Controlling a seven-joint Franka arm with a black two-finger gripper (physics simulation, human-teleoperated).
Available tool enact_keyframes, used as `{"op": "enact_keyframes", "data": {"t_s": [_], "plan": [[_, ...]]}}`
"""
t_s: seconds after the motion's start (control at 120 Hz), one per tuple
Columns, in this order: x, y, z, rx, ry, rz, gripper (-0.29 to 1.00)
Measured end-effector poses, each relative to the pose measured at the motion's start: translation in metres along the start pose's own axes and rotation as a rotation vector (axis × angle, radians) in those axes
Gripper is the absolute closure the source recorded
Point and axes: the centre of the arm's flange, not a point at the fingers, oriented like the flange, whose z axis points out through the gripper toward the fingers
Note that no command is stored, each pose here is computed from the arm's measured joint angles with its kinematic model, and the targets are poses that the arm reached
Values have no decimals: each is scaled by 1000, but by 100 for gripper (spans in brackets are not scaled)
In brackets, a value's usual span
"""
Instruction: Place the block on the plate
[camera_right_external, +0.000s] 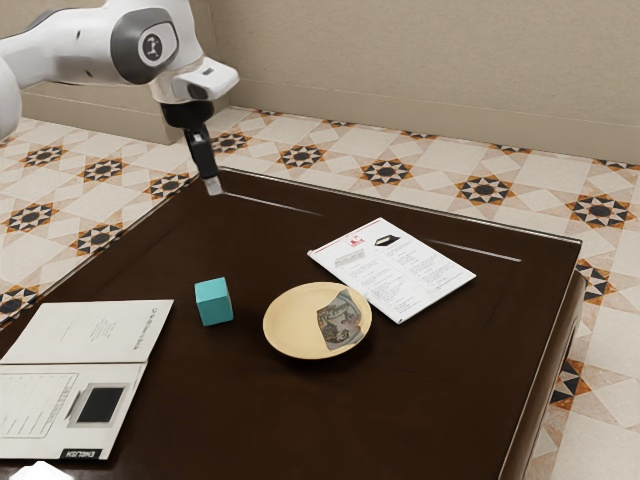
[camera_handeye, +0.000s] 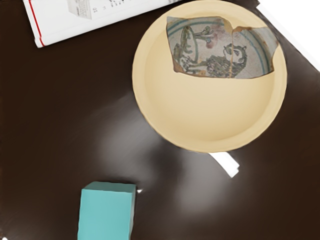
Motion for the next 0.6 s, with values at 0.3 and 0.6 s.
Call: {"op": "enact_keyframes", "data": {"t_s": [0.3, 0.6], "plan": [[-19, 6, 38, -73, -52, 87, 0], [-59, -28, 151, -63, -202, 141, 0]]}}
